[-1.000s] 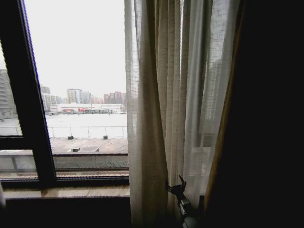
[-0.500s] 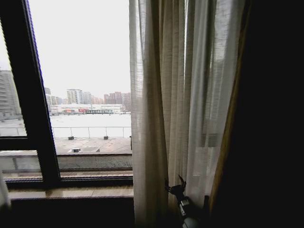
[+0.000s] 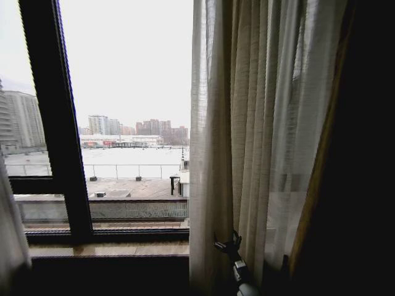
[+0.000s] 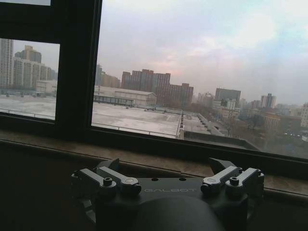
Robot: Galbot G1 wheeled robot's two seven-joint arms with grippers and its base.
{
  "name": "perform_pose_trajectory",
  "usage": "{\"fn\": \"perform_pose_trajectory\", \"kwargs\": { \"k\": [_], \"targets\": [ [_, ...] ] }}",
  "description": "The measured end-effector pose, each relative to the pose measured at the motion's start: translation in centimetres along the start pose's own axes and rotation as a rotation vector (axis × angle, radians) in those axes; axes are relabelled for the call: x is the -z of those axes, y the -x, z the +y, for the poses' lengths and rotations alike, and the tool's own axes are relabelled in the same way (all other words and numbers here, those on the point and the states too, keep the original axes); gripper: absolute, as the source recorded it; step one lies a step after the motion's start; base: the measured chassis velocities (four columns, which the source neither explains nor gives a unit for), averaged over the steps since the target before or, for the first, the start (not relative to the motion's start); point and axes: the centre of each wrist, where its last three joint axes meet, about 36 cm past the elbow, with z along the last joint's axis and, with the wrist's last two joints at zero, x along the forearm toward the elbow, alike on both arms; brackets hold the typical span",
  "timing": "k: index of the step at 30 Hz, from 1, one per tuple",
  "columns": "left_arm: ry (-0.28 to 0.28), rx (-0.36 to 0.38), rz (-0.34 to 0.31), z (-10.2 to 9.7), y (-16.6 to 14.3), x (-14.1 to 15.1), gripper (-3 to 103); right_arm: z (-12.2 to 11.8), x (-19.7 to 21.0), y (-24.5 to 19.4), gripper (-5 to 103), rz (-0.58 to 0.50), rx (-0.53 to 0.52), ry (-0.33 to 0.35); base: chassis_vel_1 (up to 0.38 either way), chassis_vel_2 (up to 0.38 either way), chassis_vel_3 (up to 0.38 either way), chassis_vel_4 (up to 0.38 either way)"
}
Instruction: Open the curtains by pulling them apart, changing their state from closed to fully open.
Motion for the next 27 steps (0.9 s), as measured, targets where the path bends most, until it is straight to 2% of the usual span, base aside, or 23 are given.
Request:
{"fn": "perform_pose_trajectory", "kwargs": {
  "k": [11,27],
  "targets": [
    [0.001,0.006,0.001,0.1,-0.2,-0.1,100,0.0,0.3,-0.1,100,-0.007,0.000,0.002,0.091,0.078,-0.075,-0.084],
    [0.003,0.004,0.006,0.2,-0.2,-0.3,100,0.5,1.0,-1.6,100,-0.020,0.008,0.011,0.211,0.204,-0.221,-0.213]
  ]
}}
